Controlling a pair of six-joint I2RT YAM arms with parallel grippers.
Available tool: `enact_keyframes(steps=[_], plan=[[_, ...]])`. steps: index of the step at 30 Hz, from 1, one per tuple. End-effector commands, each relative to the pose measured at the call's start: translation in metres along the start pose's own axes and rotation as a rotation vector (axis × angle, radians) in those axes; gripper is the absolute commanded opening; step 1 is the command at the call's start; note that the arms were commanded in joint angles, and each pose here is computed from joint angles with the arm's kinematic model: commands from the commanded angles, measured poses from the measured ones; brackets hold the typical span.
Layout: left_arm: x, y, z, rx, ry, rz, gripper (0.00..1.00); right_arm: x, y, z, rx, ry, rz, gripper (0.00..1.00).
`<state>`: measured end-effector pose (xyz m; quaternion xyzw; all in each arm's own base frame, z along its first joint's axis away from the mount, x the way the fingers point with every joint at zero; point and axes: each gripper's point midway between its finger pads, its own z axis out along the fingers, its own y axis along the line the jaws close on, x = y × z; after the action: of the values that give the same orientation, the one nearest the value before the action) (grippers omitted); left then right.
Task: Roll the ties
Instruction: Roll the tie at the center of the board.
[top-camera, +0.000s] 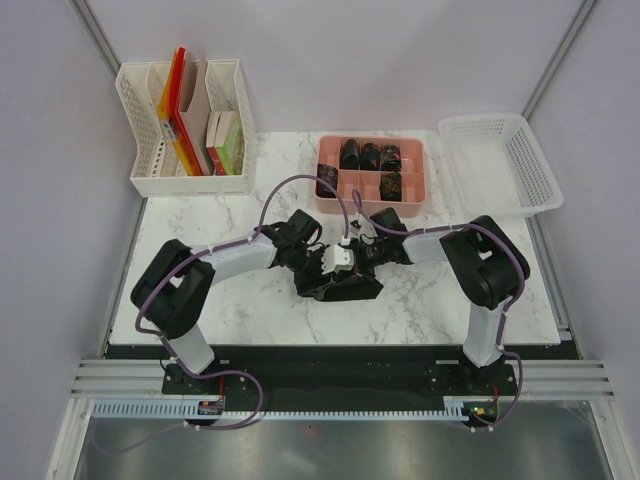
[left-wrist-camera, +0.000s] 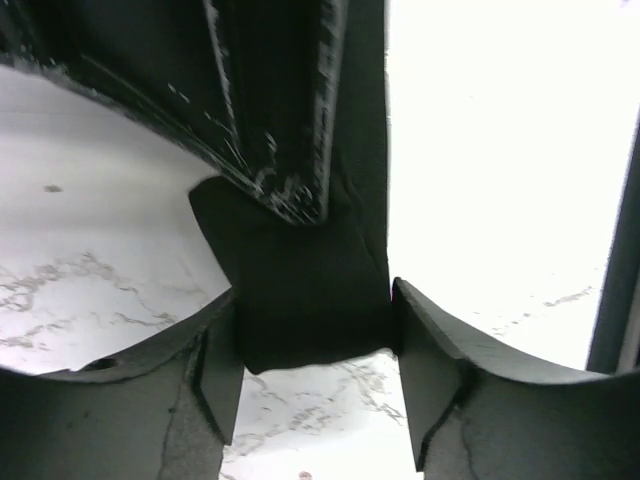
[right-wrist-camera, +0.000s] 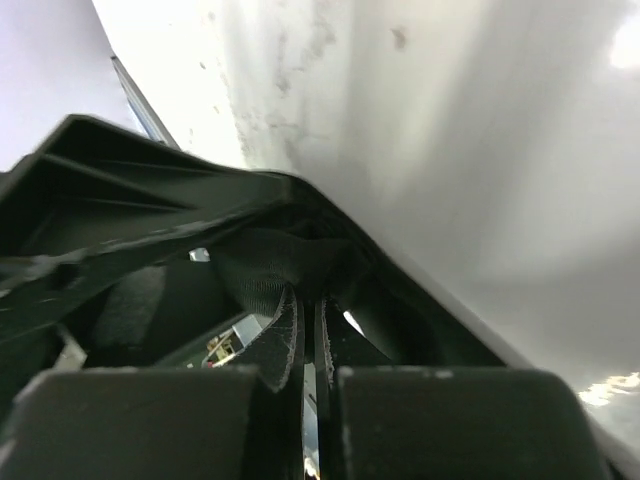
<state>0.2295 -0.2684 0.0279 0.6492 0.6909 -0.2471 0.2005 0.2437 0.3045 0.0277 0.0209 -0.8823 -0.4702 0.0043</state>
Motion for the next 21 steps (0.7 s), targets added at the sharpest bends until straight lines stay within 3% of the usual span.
enact_keyframes(steps=[1,13,20,21], plan=[[0.006,-0.023,-0.012,0.043,-0.010,-0.016,0.68,0.017,-0.065,0.005,0.217,0.024,0.036,0.00],[-0.005,0.003,-0.007,-0.052,-0.023,0.059,0.76,0.021,-0.079,0.005,0.253,0.035,0.002,0.00],[-0.015,0.004,0.001,-0.072,-0.048,0.104,0.75,0.021,-0.077,0.010,0.232,0.034,0.007,0.00],[-0.019,0.004,0.001,-0.071,-0.053,0.113,0.70,0.021,-0.076,0.012,0.229,0.036,0.010,0.00]])
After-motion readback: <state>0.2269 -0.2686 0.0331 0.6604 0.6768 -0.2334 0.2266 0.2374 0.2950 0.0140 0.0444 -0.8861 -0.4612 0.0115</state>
